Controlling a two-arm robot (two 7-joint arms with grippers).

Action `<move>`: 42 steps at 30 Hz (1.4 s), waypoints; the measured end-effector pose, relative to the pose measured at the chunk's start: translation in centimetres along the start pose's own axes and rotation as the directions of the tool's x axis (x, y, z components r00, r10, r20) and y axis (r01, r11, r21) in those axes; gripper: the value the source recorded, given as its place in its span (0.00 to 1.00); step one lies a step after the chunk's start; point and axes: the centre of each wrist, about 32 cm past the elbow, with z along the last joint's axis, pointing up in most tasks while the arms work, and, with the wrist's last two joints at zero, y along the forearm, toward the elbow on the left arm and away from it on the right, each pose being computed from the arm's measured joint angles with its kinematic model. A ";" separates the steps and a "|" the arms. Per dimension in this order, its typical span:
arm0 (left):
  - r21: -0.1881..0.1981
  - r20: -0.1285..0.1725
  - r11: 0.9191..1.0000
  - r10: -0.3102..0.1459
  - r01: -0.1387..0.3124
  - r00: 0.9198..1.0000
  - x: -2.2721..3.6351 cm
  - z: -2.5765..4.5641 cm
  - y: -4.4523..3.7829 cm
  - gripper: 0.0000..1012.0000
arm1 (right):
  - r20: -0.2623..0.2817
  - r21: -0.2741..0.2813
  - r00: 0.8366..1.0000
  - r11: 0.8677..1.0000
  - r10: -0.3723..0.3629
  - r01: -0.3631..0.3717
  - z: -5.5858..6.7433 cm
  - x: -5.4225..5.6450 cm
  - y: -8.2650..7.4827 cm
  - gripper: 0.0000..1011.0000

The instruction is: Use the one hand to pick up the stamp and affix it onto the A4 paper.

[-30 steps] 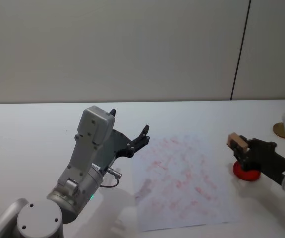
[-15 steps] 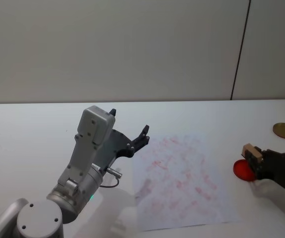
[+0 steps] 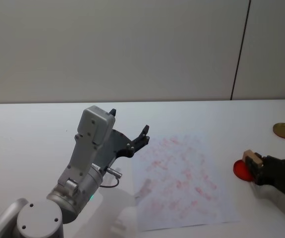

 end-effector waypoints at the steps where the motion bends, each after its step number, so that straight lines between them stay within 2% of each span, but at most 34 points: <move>1: 0.000 0.000 1.000 0.000 0.000 1.000 0.00 0.00 0.00 0.98 | -0.002 -0.001 1.000 1.000 0.001 -0.001 -0.1 0.0 0.0 0.22; 12: 0.000 0.000 1.000 0.000 0.000 1.000 0.00 0.00 0.00 0.98 | -0.007 -0.014 1.000 1.000 0.005 -0.005 -0.6 -0.2 0.5 0.24; 19: 0.000 0.000 1.000 0.000 0.000 1.000 0.00 0.00 0.00 0.98 | -0.009 -0.024 1.000 1.000 0.000 0.000 -0.8 -0.3 0.7 0.44; 24: 0.000 0.000 1.000 0.000 0.000 1.000 0.00 0.00 0.00 0.98 | -0.011 -0.026 1.000 1.000 -0.005 0.004 -0.9 -0.4 0.8 0.63; 26: 0.000 0.000 1.000 0.000 0.000 1.000 0.00 0.00 0.00 0.98 | -0.010 -0.024 1.000 1.000 -0.006 0.006 -0.9 -0.4 0.8 0.68; 27: 0.000 0.000 1.000 0.000 0.000 1.000 0.00 0.00 0.00 0.98 | -0.010 -0.020 1.000 1.000 -0.008 0.007 -0.8 -0.4 0.8 0.73; 31: 0.000 0.000 1.000 0.000 0.000 1.000 0.00 0.00 0.00 0.98 | -0.003 0.000 1.000 1.000 -0.009 0.009 -0.6 -0.6 0.8 0.82; 32: 0.000 0.000 1.000 0.000 0.000 1.000 0.00 0.00 0.00 0.98 | 0.001 0.010 1.000 1.000 -0.010 0.010 -0.5 -0.6 0.7 0.88; 37: 0.000 0.000 1.000 0.000 0.000 1.000 0.00 0.00 0.00 0.98 | 0.014 0.048 1.000 0.999 -0.020 0.020 0.1 -0.9 0.4 0.99; 42: 0.000 0.000 1.000 0.000 0.000 1.000 0.00 0.00 0.00 0.98 | 0.032 0.100 0.999 0.994 -0.036 0.033 1.1 -1.3 0.0 0.99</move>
